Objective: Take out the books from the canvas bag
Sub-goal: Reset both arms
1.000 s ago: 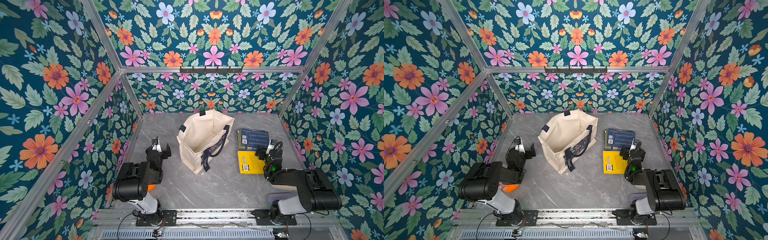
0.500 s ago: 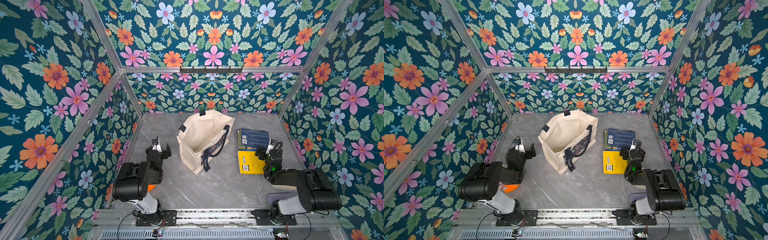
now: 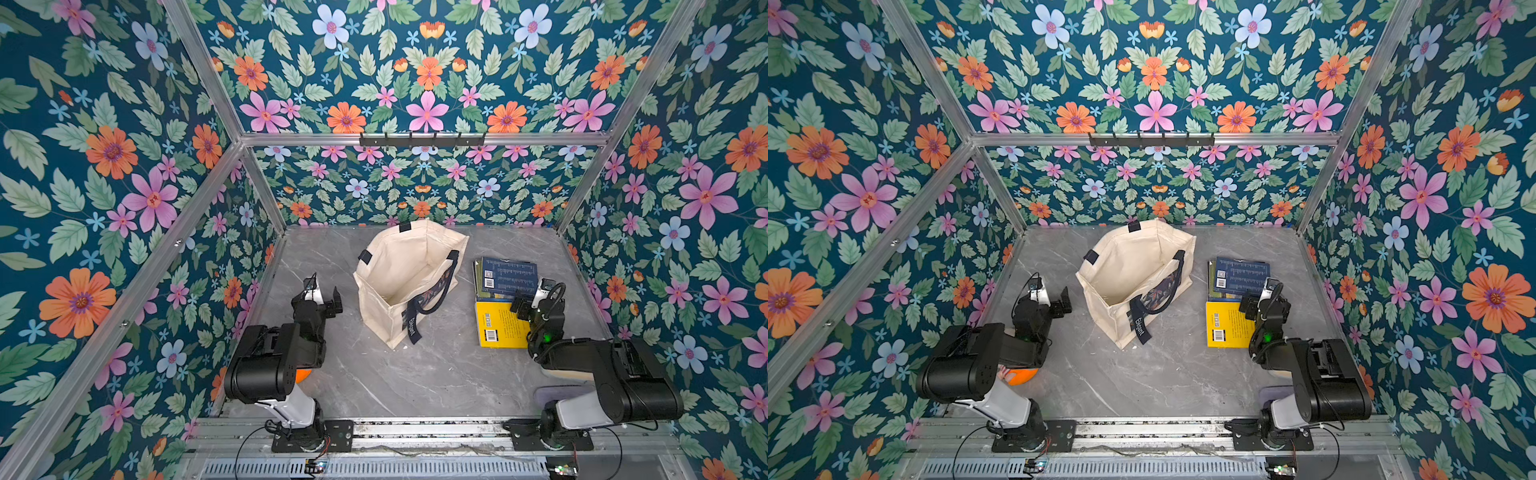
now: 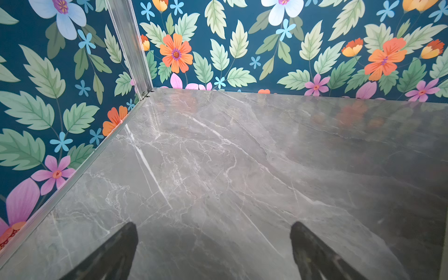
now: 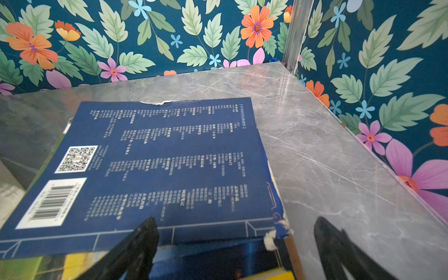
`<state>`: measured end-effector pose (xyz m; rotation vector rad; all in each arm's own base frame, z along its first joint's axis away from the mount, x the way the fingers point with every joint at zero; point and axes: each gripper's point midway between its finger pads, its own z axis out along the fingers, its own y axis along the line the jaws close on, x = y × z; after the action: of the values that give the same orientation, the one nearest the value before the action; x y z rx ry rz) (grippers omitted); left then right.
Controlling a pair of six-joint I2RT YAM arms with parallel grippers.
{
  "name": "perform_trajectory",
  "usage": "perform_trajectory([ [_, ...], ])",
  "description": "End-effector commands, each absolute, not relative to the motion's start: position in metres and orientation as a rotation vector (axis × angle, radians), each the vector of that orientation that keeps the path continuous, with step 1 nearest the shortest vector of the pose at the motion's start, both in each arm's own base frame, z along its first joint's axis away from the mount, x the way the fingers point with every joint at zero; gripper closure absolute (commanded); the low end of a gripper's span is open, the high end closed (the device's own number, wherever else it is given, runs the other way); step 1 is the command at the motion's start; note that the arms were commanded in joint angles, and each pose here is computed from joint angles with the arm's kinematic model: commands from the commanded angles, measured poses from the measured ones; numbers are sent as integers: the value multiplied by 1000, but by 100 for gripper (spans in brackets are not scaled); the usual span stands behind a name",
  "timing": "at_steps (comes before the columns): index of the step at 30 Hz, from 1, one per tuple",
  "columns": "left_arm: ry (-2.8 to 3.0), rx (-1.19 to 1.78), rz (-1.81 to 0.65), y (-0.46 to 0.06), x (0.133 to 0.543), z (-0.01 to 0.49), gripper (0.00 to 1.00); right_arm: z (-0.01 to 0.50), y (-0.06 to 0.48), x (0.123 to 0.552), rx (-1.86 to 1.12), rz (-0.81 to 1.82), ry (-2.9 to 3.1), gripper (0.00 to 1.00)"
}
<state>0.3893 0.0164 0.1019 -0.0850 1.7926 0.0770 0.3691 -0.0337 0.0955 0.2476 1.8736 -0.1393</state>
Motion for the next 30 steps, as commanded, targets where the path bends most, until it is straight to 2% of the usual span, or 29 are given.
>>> perform_trajectory([
  [1, 1765, -77, 85, 17, 391, 109, 0, 103, -33, 372, 251, -131, 1844, 1],
  [17, 1765, -76, 85, 16, 391, 109, 0, 102, -33, 372, 250, -128, 1847, 1],
  [22, 1766, -76, 86, 17, 390, 109, 0, 101, 0, 373, 52, 7, 1865, 1],
  [26, 1765, -77, 84, 16, 391, 109, 0, 101, -23, 375, 190, -62, 1867, 1],
  [30, 1766, -77, 84, 16, 391, 109, 0, 101, -10, 377, 108, -10, 1875, 1],
])
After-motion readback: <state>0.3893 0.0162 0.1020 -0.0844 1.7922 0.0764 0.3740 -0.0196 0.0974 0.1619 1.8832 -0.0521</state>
